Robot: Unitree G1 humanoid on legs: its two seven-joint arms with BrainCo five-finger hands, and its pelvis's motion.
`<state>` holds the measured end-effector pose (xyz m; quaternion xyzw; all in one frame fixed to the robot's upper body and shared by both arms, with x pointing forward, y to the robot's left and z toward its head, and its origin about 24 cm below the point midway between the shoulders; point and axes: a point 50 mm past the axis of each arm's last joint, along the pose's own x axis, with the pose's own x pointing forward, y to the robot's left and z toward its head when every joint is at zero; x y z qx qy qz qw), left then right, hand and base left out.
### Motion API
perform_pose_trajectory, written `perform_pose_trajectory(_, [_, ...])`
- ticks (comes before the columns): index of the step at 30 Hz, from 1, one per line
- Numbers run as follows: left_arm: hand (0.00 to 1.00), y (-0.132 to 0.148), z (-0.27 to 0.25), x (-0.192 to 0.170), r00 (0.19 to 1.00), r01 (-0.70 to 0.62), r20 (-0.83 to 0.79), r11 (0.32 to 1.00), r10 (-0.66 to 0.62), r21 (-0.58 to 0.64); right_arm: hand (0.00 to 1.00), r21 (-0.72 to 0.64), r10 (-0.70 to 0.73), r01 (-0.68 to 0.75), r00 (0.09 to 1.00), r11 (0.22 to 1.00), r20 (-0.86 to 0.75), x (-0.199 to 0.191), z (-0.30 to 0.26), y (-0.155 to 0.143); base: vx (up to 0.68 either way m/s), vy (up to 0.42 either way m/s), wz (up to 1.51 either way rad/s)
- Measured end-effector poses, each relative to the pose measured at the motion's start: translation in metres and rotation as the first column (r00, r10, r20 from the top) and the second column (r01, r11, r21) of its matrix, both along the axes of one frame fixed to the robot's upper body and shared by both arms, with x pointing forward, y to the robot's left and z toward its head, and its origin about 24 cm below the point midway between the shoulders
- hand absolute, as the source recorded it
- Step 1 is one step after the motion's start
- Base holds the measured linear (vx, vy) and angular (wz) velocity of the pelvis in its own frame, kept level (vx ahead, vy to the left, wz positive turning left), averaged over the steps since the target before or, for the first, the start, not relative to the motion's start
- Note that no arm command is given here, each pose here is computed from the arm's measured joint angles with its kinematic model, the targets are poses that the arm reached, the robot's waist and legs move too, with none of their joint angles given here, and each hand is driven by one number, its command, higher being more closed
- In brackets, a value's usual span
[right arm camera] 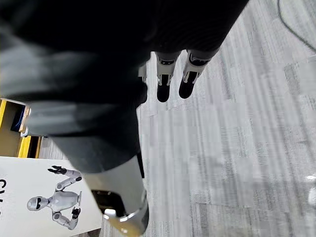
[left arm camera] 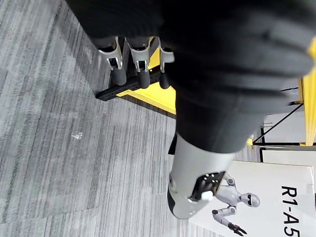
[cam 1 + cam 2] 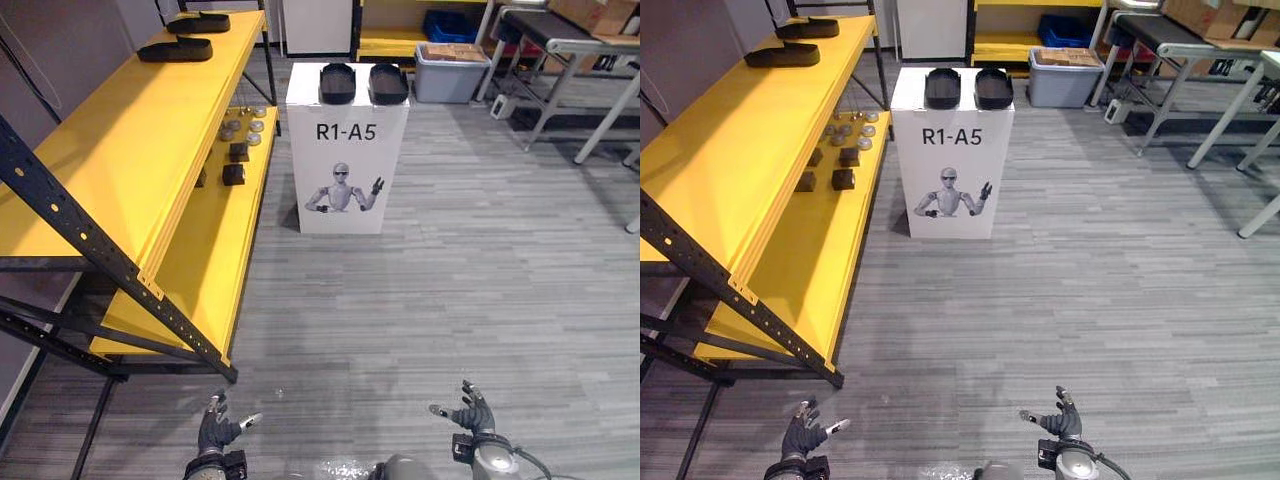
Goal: Walk over and take plastic housings, then place them on the shelf
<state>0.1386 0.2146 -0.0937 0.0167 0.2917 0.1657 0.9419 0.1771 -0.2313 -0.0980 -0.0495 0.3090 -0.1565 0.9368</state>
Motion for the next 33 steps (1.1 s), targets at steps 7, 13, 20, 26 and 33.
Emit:
perform_pose_trajectory(7, [0.0, -0.014, 0.012, 0.037, 0.994, 0.071, 0.084, 0.997, -0.071, -0.003, 0.0, -0.022, 0.011, -0.009, 0.998, 1.0, 0.059, 0.024, 0.013, -0.003, 0.57, -0.258, 0.4])
perform_pose_trajectory(13, [0.0, -0.025, 0.003, 0.029, 0.995, 0.086, 0.046, 0.995, -0.084, -0.043, 0.0, -0.022, 0.059, -0.058, 0.996, 0.998, 0.066, 0.03, 0.014, 0.008, 0.59, -0.295, 0.03])
perform_pose_trajectory(20, [0.0, -0.023, -0.002, 0.014, 0.999, 0.044, 0.018, 0.997, -0.042, -0.063, 0.0, -0.009, 0.05, -0.049, 0.996, 0.999, 0.069, 0.038, 0.015, 0.008, 0.46, -0.015, -0.4])
perform_pose_trajectory(26, [0.0, -0.024, -0.004, 0.01, 1.0, 0.015, 0.003, 0.997, -0.015, -0.073, 0.0, 0.023, 0.051, -0.052, 0.998, 0.998, 0.041, 0.032, 0.007, 0.019, 0.56, 0.151, -0.39])
perform_pose_trajectory(33, [0.0, -0.014, 0.002, 0.018, 0.999, 0.05, 0.02, 0.998, -0.049, -0.033, 0.0, 0.076, 0.089, -0.086, 0.995, 0.993, -0.041, 0.007, -0.012, 0.04, 0.49, 0.083, 0.11])
